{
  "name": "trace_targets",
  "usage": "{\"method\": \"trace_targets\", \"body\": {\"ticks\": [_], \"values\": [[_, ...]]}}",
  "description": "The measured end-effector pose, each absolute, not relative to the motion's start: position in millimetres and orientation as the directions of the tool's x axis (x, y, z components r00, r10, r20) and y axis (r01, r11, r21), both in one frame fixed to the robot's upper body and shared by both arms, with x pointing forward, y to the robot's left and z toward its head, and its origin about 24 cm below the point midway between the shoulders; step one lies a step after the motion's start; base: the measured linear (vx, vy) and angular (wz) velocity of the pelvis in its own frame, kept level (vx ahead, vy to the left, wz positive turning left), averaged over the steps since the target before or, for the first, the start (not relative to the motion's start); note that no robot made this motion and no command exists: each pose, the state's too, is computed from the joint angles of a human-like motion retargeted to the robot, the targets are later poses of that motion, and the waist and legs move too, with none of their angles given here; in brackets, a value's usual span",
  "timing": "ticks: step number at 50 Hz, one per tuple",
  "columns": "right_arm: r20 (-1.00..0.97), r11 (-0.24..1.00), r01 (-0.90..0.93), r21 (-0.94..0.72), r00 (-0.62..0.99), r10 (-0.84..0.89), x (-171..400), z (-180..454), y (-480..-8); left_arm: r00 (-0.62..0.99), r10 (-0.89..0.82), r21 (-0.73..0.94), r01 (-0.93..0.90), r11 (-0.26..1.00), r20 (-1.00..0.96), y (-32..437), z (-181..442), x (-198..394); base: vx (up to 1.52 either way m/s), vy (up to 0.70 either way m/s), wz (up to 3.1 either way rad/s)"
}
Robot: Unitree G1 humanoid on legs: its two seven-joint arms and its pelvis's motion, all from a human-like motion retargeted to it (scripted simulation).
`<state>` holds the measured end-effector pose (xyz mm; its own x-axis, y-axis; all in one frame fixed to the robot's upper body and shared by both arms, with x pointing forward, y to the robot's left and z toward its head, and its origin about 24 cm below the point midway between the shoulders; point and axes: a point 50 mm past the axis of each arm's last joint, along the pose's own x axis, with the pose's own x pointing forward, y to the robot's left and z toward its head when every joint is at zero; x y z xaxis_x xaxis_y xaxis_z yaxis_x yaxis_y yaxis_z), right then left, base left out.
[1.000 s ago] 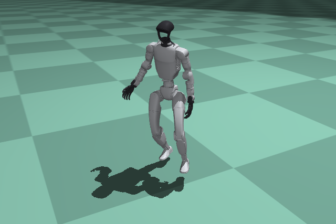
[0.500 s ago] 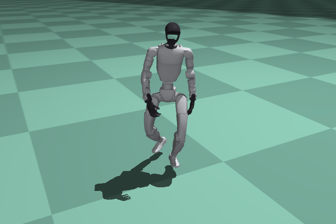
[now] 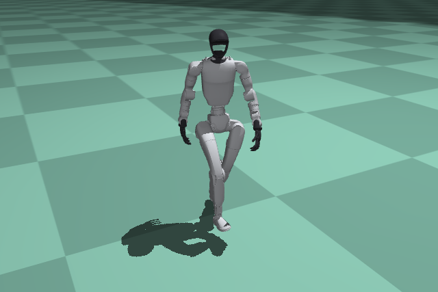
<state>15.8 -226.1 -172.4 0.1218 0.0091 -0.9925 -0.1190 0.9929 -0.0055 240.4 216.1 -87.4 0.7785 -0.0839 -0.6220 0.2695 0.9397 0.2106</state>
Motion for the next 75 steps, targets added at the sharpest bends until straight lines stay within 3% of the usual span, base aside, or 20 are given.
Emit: {"method": "trace_targets", "body": {"ticks": [8, 16, 24, 32, 38, 45, 50, 54, 59, 65, 68, 72, 75], "values": [[-0.995, 0.998, -0.041, -0.042, 0.091, -0.038, -5, -170, -236, 0.618, -0.161, 0.048, 0.307, 0.950, -0.770, 188, -130, 185, 0.69, 0.05, 0.24], [-0.894, 0.983, -0.031, -0.179, 0.421, -0.150, 97, -150, -259, 0.324, -0.264, -0.137, 0.367, 0.920, -0.908, 165, -166, 98, 0.72, 0.05, 0.16], [-0.561, 0.963, -0.049, -0.265, 0.820, -0.112, 231, -76, -251, 0.429, -0.114, -0.035, 0.187, 0.982, -0.896, 200, -160, 102, 0.77, -0.05, -0.11], [-0.396, 0.932, -0.161, -0.324, 0.918, 0.021, 281, -29, -233, 0.498, 0.050, 0.028, -0.050, 0.998, -0.866, 216, -155, 115, 0.82, 0.02, -0.02], [-0.538, 0.932, -0.244, -0.268, 0.840, 0.065, 258, -62, -223, 0.432, 0.061, -0.006, -0.152, 0.988, -0.900, 213, -163, 98, 0.91, 0.08, 0.11], [-0.843, 0.945, -0.315, -0.087, 0.528, 0.099, 166, -136, -213, 0.393, -0.022, -0.064, -0.095, 0.993, -0.919, 202, -167, 88, 0.95, 0.11, 0.65], [-0.935, 0.963, -0.265, -0.055, 0.351, 0.043, 109, -157, -227, 0.662, 0.020, 0.037, 0.012, 0.999, -0.750, 224, -127, 167, 1.01, 0.19, 0.93], [-0.973, 0.969, -0.229, -0.087, 0.228, -0.033, 54, -162, -250, 0.905, 0.094, 0.213, -0.004, 0.977, -0.414, 258, -48, 234, 1.05, 0.17, 0.53], [-0.994, 0.983, -0.179, -0.050, 0.104, -0.032, -8, -163, -257, 0.986, -0.048, 0.358, 0.104, 0.928, -0.162, 259, 17, 258, 1.17, -0.03, 0.81], [-0.994, 0.990, -0.121, -0.075, 0.089, -0.064, -25, -164, -249, 0.974, -0.220, 0.490, 0.222, 0.843, -0.063, 240, 41, 259, 1.12, -0.23, 1.39], [-0.985, 0.991, 0.000, -0.131, 0.110, -0.130, -24, -163, -256, 0.968, -0.244, 0.508, 0.236, 0.829, -0.052, 239, 40, 241, 1.22, -0.69, 0.28], [-0.946, 0.968, 0.153, -0.198, 0.229, -0.230, 6, -157, -272, 0.977, -0.160, 0.502, 0.210, 0.839, -0.141, 258, 21, 206, 1.35, -0.77, 0.04], [-0.859, 0.935, 0.282, -0.215, 0.401, -0.318, 58, -143, -292, 0.966, -0.031, 0.485, 0.156, 0.860, -0.257, 274, -4, 180, 1.17, -0.52, -0.16]]}}
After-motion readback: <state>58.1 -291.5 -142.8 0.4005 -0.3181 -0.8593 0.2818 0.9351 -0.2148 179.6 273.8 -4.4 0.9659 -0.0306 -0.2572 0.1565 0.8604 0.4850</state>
